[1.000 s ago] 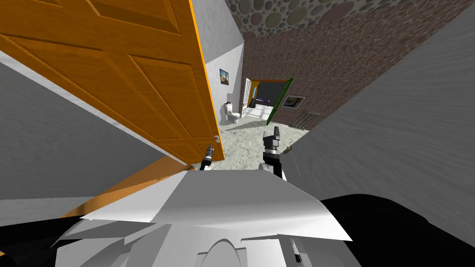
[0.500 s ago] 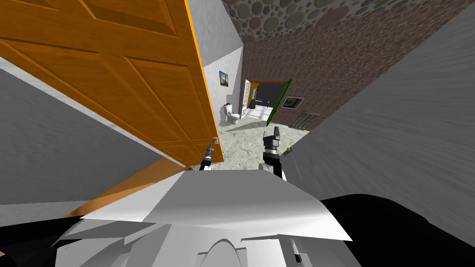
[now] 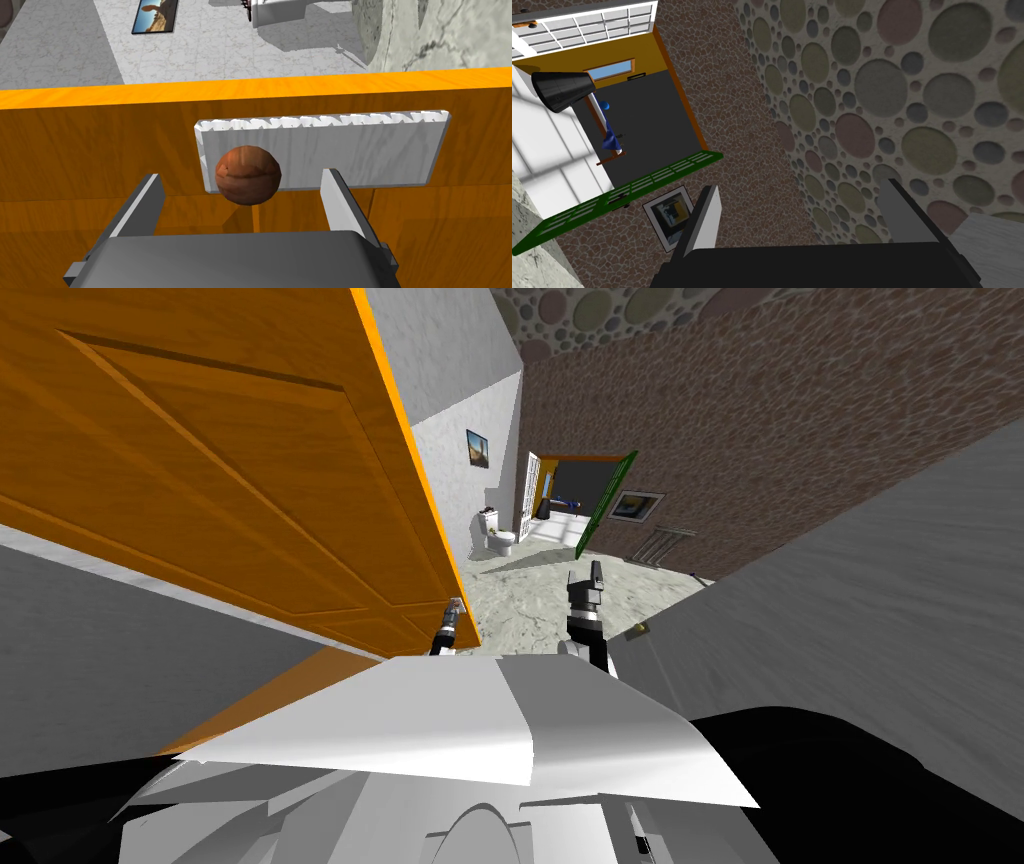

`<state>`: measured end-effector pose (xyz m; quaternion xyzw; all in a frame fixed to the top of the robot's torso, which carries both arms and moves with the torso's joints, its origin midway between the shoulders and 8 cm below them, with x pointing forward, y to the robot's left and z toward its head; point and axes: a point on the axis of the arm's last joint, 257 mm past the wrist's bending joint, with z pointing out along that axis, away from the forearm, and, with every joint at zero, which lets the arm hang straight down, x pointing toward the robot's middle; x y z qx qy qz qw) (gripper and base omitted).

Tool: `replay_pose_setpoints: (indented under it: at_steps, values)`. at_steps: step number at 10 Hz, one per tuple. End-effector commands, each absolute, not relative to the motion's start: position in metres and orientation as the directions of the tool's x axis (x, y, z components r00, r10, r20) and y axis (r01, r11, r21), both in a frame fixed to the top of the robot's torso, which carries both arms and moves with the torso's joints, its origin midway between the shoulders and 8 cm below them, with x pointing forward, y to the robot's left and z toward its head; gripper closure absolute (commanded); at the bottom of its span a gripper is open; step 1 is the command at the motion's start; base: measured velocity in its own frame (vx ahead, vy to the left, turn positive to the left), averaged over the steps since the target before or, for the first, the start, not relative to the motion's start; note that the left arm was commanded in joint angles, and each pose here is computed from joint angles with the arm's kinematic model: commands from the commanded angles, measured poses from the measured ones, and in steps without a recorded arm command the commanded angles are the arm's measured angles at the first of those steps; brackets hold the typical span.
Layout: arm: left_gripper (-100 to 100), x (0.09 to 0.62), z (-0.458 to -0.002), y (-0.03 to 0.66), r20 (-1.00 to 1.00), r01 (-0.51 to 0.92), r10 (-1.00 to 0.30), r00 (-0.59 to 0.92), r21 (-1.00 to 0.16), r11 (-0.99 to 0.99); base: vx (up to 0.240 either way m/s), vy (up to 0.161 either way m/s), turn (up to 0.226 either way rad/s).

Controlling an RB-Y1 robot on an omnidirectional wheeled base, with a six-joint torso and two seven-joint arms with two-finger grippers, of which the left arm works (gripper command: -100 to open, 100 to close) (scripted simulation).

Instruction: Push the door open

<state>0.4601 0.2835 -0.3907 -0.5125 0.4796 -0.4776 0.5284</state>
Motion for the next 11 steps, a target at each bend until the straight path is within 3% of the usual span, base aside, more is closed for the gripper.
replay_pose_setpoints:
  at_steps: [1, 2, 3, 8, 11]
  values:
    - [-100, 0.458, -0.391, 0.282, -0.011, 0.016, -0.996, 0.089, -1.0, 0.013, 0.244, 0.043, -0.03]
    - [-100, 0.458, -0.392, 0.282, -0.013, 0.014, -0.996, 0.086, -1.0, 0.015, 0.093, 0.016, 0.004]
    - [100, 0.458, -0.392, 0.282, -0.013, 0.014, -0.996, 0.086, -1.0, 0.015, -0.021, -0.007, -0.003]
    - [100, 0.458, -0.392, 0.282, -0.013, 0.014, -0.996, 0.086, -1.0, 0.015, -0.017, -0.003, -0.001]
    - [100, 0.457, -0.393, 0.305, -0.021, 0.005, -0.991, 0.13, -1.0, 0.022, 0.146, -0.052, 0.054]
